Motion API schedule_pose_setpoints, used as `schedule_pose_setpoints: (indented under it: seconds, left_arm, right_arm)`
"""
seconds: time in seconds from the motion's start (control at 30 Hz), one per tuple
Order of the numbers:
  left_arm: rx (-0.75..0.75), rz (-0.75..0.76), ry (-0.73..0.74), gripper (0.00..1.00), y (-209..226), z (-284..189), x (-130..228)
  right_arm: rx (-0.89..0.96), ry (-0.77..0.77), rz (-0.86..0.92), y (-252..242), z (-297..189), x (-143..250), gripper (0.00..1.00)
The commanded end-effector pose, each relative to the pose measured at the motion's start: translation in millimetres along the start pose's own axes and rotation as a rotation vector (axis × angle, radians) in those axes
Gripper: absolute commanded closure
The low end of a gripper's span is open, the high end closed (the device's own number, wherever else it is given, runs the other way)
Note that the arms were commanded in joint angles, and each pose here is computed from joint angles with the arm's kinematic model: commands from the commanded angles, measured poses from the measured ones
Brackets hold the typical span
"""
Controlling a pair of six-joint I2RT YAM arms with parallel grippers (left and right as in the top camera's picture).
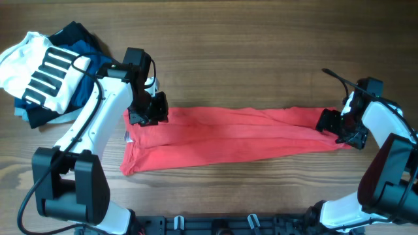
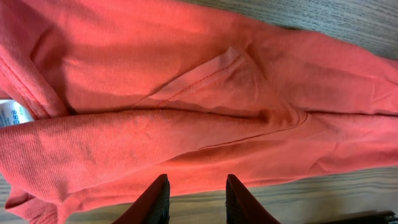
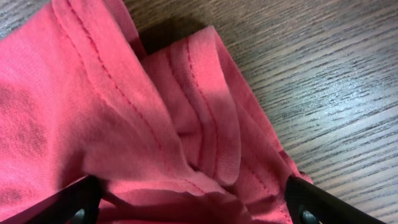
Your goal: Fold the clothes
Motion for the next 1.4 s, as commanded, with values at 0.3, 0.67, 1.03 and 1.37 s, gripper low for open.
schedule_pose_setpoints:
  seconds: [0.3,0.67,1.03,1.37]
  left_arm:
    - [-0.006,-0.013,0.005,0.69,1.2,0.0,2.1]
    - [0.008,-0.002,-0.020,0.71,-2.3,-3.6,-2.1]
    - [0.011,0.003,-0.047,0.68,-4.0,-5.1,-6.1]
    - [-0.025,0.004,-0.080,0.64,-1.0,-5.3,-9.8]
  right_arm:
    - [-0.136,0.024,-0.012,13.6,11.1,8.5,0.62]
    - [-0.020,-0.059,0.154,-17.9,-12.5,-20.8,0.96]
    - [0.082,-0.064,0.189,-52.9,-74.8,-43.9,0.96]
    - [0.037,0.030,-0.193,63.5,-88.2,-35.3,0.96]
Point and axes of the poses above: each gripper's point midway between its finger pads, its own z axis out along the fingers, its own y axis along the line the jaws close on, x = y × z, the point moved 8 cm from there along -z, back along the fingers, and after that the axes turned 11 degrees about -z, right-handed, at the moved point
